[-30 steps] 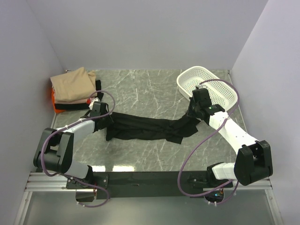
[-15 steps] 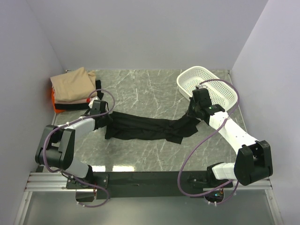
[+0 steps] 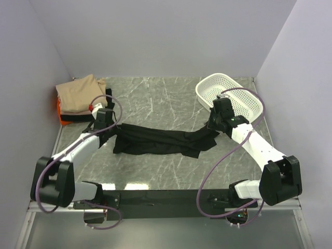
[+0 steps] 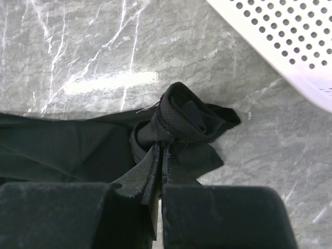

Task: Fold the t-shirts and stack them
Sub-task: Flatten the tshirt out

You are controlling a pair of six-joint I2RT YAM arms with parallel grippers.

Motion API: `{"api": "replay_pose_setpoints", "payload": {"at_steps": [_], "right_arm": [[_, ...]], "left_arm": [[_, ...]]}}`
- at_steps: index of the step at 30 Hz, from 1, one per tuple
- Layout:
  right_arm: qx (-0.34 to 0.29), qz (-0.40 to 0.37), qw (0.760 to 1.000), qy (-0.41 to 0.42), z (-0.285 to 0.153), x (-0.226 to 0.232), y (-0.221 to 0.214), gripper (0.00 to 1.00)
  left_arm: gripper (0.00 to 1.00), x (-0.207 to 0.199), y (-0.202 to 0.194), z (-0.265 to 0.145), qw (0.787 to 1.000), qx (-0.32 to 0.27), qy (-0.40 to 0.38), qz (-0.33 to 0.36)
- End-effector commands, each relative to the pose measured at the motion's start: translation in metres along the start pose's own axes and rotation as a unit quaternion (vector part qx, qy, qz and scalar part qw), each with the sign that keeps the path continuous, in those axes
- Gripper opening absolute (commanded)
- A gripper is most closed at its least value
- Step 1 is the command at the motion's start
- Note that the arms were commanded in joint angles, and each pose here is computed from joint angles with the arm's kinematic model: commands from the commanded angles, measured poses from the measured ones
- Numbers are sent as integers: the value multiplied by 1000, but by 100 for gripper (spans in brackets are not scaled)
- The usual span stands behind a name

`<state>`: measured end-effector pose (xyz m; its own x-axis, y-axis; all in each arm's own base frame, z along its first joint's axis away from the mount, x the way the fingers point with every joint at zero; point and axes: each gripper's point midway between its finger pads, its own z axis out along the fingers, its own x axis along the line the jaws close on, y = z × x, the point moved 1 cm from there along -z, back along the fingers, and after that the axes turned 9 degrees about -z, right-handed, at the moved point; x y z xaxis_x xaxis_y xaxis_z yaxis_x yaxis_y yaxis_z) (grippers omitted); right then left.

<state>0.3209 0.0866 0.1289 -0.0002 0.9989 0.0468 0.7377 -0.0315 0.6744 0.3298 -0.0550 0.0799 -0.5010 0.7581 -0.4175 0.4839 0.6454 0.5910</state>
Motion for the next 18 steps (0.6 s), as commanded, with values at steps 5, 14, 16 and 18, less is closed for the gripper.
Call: {"api": "replay_pose_setpoints", "payload": {"at_steps": [5, 14, 16, 18], "right_arm": [[-77, 7, 997, -12, -40, -8, 45, 0], [-175, 13, 984, -2, -116, -11, 101, 0], [-195, 13, 981, 3, -132, -12, 109, 0], [-202, 12, 979, 4, -146, -15, 108, 0]], "left_arm": [[2, -28, 77, -48, 992, -116, -20, -43], [2, -48, 158, -117, 970, -217, -54, -92], [2, -53, 172, -136, 964, -237, -66, -99], [2, -52, 175, -147, 963, -240, -71, -104]]}}
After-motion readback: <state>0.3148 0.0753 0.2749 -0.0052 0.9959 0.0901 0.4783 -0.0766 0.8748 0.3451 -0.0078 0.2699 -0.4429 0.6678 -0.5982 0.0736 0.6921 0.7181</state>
